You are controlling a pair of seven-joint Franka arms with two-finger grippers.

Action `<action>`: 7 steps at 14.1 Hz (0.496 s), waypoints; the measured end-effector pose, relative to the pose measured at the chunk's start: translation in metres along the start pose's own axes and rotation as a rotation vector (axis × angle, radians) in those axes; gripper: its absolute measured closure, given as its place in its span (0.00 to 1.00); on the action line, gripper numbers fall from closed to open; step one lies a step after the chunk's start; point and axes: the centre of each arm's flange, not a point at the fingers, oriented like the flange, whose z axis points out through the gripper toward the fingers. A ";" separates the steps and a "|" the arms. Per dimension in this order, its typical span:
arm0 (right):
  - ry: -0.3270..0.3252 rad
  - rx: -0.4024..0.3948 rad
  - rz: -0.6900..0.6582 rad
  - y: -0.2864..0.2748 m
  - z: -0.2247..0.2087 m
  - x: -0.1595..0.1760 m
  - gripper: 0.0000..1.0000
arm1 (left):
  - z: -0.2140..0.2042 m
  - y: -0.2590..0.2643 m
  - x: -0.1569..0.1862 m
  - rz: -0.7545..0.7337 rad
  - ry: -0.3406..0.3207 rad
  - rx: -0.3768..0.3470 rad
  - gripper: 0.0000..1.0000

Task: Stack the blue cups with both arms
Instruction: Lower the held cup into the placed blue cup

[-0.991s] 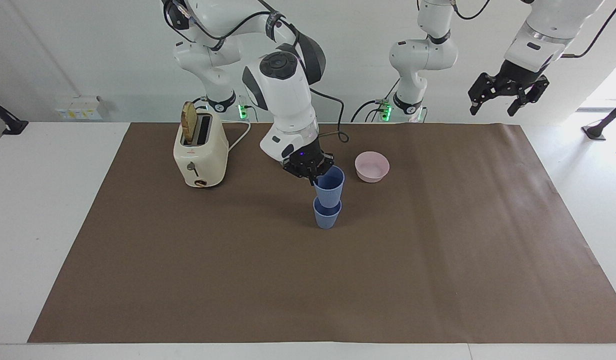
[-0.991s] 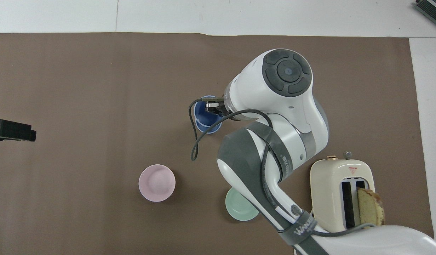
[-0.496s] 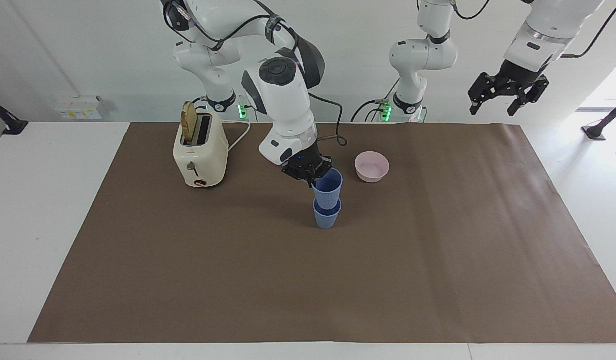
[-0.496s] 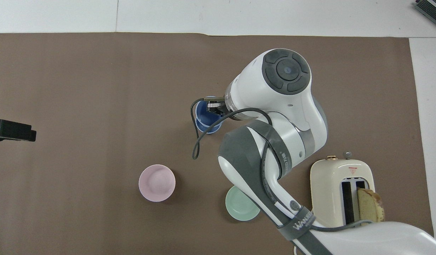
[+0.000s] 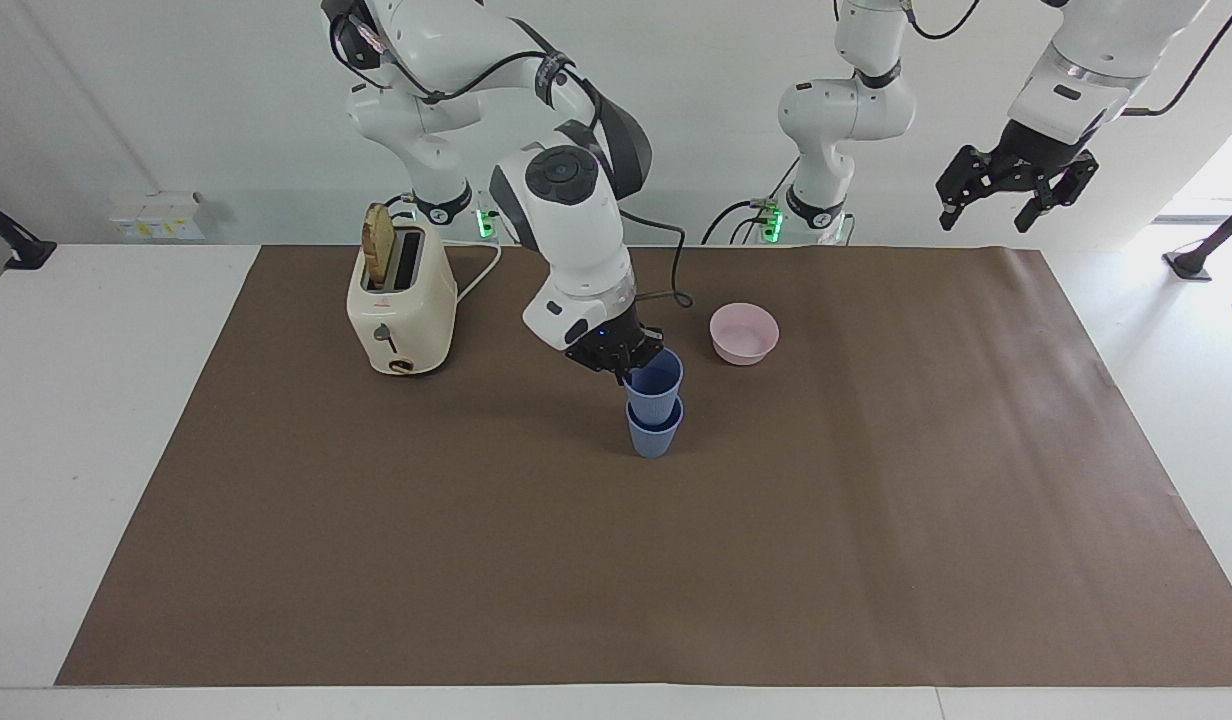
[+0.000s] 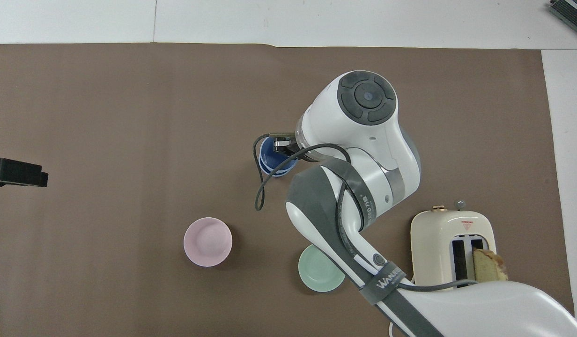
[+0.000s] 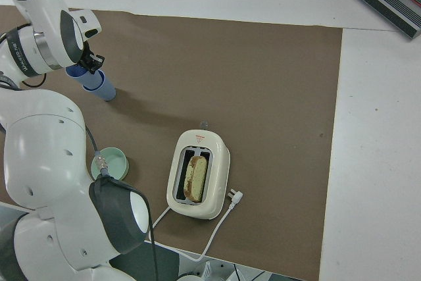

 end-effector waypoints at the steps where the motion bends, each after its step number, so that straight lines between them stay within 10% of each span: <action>1: 0.005 0.003 0.000 0.000 0.002 0.001 0.95 | 0.000 0.000 0.000 0.000 0.000 0.000 0.00; 7: -0.005 0.006 0.003 0.000 0.035 0.004 0.95 | 0.000 0.000 0.000 0.000 0.000 0.000 0.00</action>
